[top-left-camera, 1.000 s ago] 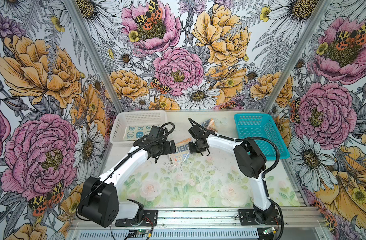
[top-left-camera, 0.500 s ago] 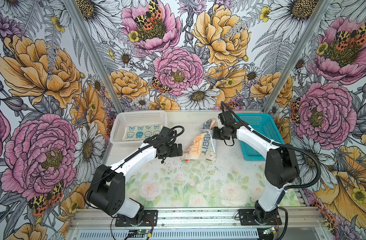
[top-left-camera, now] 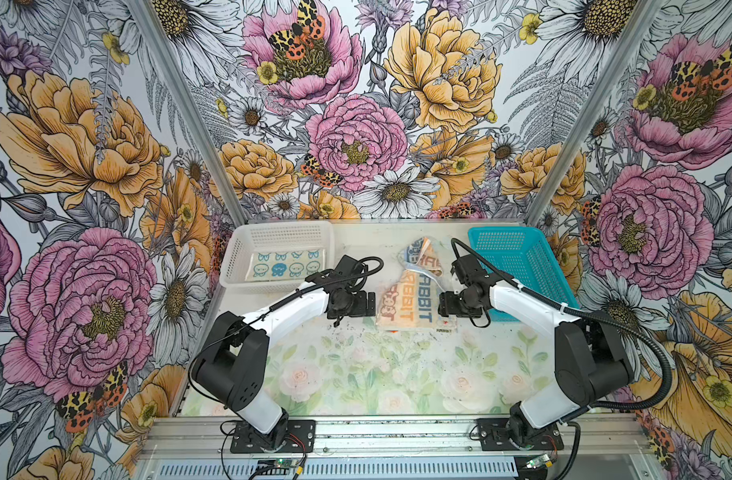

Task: Fold and stack the towels
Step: 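Pinch the two near corners of the RABBIT towel with both grippers, then lift the RABBIT towel by its corners with both grippers, spreading it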

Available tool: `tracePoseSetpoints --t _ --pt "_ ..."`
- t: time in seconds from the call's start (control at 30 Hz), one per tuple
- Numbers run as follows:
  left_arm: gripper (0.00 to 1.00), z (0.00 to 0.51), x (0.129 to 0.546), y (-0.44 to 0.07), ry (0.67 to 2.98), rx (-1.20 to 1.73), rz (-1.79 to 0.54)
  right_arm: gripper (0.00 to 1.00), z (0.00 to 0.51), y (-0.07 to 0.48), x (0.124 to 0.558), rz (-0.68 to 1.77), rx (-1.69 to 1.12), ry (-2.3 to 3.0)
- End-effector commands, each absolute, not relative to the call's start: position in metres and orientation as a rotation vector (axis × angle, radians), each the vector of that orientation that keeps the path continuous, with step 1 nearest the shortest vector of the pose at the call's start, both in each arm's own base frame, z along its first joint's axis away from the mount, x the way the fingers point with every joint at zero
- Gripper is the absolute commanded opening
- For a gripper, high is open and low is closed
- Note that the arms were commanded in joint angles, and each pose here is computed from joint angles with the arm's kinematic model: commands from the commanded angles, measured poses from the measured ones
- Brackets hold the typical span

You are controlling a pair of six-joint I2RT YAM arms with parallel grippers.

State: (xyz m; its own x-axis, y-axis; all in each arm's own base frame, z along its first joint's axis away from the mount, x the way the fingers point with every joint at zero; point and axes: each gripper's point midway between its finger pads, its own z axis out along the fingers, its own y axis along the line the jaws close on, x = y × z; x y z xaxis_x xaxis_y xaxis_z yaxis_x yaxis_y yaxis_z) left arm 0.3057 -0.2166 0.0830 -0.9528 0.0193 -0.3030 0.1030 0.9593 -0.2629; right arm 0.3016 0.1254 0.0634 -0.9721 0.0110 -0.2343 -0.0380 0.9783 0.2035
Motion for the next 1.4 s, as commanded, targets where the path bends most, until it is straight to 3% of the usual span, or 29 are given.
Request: tracePoseSetpoints --t 0.0,0.4,0.73,0.87,1.13,1.27,1.37 --pt "0.95 0.073 0.31 -0.238 2.814 0.162 -0.398 0.68 0.054 0.125 0.287 0.326 -0.006 2.924" --pt "0.77 0.028 0.304 -0.273 2.898 0.298 -0.318 0.62 0.025 0.125 0.276 0.332 0.016 2.983" --pt "0.48 0.011 0.297 -0.272 2.932 0.346 -0.247 0.54 0.009 0.13 0.271 0.341 0.025 3.008" --pt "0.35 0.005 0.291 -0.274 2.948 0.387 -0.203 0.45 0.006 0.134 0.272 0.343 0.029 3.012" --pt "0.17 -0.009 0.278 -0.274 2.984 0.456 -0.153 0.19 0.005 0.137 0.273 0.345 0.028 3.009" --pt "0.0 -0.01 0.274 -0.276 2.991 0.472 -0.159 0.07 0.012 0.142 0.278 0.373 0.027 2.991" --pt "0.0 0.001 0.28 -0.279 2.977 0.444 -0.21 0.0 0.026 0.148 0.285 0.414 0.024 2.953"
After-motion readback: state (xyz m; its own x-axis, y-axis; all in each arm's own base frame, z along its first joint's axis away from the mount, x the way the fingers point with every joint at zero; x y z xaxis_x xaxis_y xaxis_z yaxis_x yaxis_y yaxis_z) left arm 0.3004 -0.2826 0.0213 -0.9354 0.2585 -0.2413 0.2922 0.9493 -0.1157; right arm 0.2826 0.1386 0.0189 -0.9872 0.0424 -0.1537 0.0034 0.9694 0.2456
